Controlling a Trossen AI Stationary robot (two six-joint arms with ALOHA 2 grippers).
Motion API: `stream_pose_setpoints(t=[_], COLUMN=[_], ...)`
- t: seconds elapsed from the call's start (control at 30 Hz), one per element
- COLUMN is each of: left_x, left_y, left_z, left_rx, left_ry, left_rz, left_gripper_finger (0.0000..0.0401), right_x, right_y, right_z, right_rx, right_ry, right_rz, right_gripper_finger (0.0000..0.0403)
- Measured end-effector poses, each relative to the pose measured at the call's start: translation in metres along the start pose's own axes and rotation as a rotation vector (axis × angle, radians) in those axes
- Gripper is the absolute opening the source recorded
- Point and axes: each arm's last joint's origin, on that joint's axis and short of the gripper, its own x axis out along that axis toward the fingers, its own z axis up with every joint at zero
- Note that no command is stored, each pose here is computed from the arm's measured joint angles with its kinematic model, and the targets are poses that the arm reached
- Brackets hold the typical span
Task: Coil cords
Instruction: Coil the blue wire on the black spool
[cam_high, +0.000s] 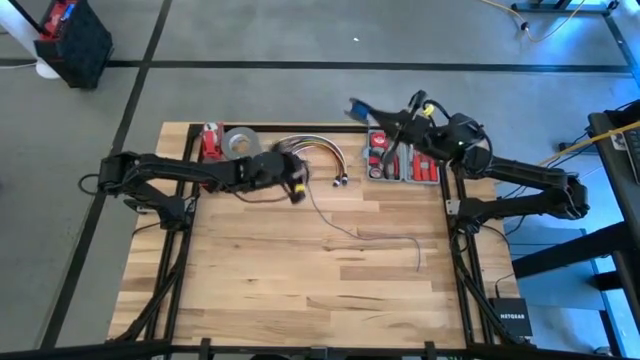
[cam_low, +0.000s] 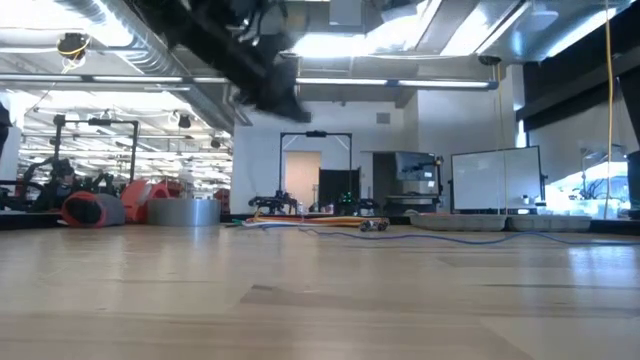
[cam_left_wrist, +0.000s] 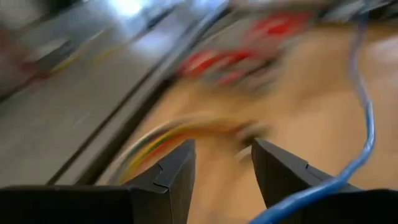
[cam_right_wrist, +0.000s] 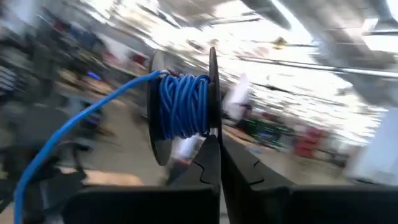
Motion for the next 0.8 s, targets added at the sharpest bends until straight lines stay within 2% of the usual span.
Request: stream_pose_setpoints(t=[0.07, 0.13, 0.23, 0.37, 0.47, 0.6, 0.7, 0.8], left_x=[0.001, 0.000, -0.002, -0.005, -0.007, -0.010, -0.010, -0.009], left_y=[0.011, 0.017, 0.016, 0.007, -0.003, -0.013, -0.014, -0.012], left_z=[-0.008, -0.014, -0.018, -0.022, -0.016, -0.004, 0.003, 0.009], left_rx=[-0.042, -0.094, -0.178, -0.171, -0.127, -0.041, -0.001, 0.009], left_ry=[0.084, 0.168, 0.281, 0.345, 0.285, 0.148, 0.055, -0.007], left_rz=[0.097, 0.114, -0.006, -0.259, -0.390, -0.490, -0.522, -0.499], left_gripper_finger=[0.0153, 0.0153, 0.0153, 0.0153, 0.0153, 0.0153, 0.0153, 0.0153], right_x=[0.000, 0.000, 0.000, -0.003, -0.006, -0.006, -0.006, -0.007], right_y=[-0.002, -0.004, -0.010, -0.016, -0.023, -0.025, -0.027, -0.028], right_z=[-0.001, -0.001, 0.004, 0.009, 0.011, 0.001, -0.008, -0.017], right_rx=[-0.076, -0.152, -0.239, -0.315, -0.317, -0.288, -0.251, -0.213], right_ry=[0.070, 0.134, 0.204, 0.256, 0.265, 0.327, 0.331, 0.338], right_rz=[-0.054, -0.100, -0.165, -0.246, -0.287, -0.257, -0.225, -0.202], right_gripper_finger=[0.0001, 0.0001, 0.0001, 0.0001, 0.0001, 0.0001, 0.0001, 0.0001])
